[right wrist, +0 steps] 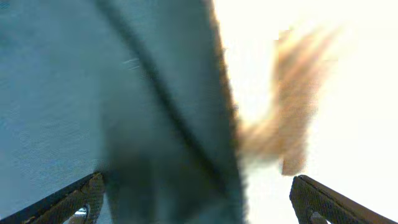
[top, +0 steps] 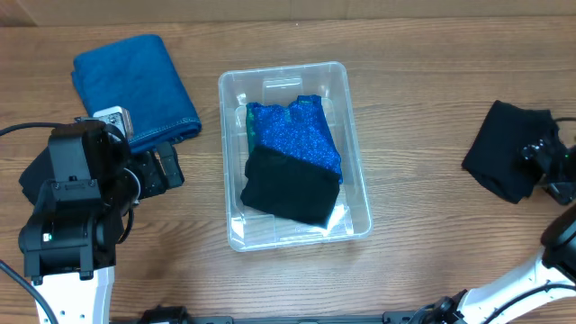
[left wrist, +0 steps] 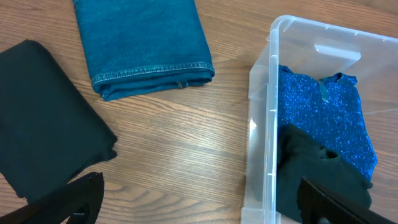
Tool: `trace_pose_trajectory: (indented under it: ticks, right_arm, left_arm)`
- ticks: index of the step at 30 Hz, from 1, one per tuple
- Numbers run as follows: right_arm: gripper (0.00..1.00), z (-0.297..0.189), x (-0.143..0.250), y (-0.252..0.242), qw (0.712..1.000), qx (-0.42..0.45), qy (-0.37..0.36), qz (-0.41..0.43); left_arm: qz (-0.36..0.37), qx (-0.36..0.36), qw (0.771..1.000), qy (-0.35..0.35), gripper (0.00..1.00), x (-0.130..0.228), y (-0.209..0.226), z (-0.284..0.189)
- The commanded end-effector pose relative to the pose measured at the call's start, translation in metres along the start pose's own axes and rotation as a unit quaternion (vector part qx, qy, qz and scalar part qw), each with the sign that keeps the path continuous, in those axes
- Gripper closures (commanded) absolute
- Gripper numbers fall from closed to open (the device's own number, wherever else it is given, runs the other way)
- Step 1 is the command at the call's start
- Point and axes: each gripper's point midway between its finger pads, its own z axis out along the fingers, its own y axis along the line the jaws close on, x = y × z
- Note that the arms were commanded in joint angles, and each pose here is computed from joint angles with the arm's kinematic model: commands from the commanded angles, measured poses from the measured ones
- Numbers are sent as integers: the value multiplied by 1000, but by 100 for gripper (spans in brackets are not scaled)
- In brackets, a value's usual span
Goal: Pack container
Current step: 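Press and tuck the black cloth into the bin with the right gripper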
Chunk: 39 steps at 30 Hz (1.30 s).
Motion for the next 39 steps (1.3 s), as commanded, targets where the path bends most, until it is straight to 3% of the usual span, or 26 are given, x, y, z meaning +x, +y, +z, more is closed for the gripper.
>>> trace_pose_trajectory:
  ticks: [1, 10, 11, 13, 14, 19, 21, 24, 26, 29, 30, 31, 33, 36, 39]
  right_arm:
    - [0, -1, -5, -11, 1000, -9, -3, 21]
    - [0, 30, 20, 36, 998, -38, 40, -35]
    - [5, 30, 20, 39, 998, -40, 40, -38]
    - [74, 29, 25, 54, 994, -75, 47, -70]
    - [95, 26, 26, 62, 990, -98, 49, -85]
    - [96, -47, 7, 124, 962, -238, 17, -132]
    - [96, -115, -1, 158, 940, -289, -36, -177]
    - [96, -195, 24, 204, 898, -324, -92, -283]
    - [96, -248, 76, 244, 842, -341, -121, -399]
    - [96, -294, 189, 287, 719, -329, -138, -596]
    - [96, -297, 213, 290, 691, -317, -136, -636]
    - [96, -298, 256, 294, 637, -296, -125, -701]
    - [96, -293, 308, 295, 566, -279, -98, -770]
    - [96, -278, 397, 278, 433, -272, -18, -859]
    - [96, -260, 448, 253, 377, -258, 63, -887]
  left_arm:
    - [4, 6, 1000, -8, 0, -6, -2, -4]
    - [4, 7, 1000, -9, 0, -6, -2, -4]
    - [4, 9, 1000, -8, 0, -6, -3, -4]
    - [4, 14, 1000, -7, 0, -6, -5, -4]
    - [4, 17, 1000, -7, 0, -6, -6, -4]
    - [4, 19, 1000, -6, 0, -5, -6, -4]
    - [4, 19, 1000, -6, 0, -5, -6, -4]
    - [4, 19, 1000, -6, 0, -5, -6, -4]
    - [4, 18, 1000, -6, 0, -5, -6, -4]
    - [4, 18, 1000, -5, 0, -5, -6, -4]
    - [4, 18, 1000, -4, 0, -4, -6, -4]
    - [4, 18, 1000, -2, 0, -3, -6, -4]
    - [4, 18, 1000, -2, 0, -3, -6, -4]
    - [4, 18, 1000, -2, 0, -3, -6, -4]
    - [4, 18, 1000, -2, 0, -3, -6, -4]
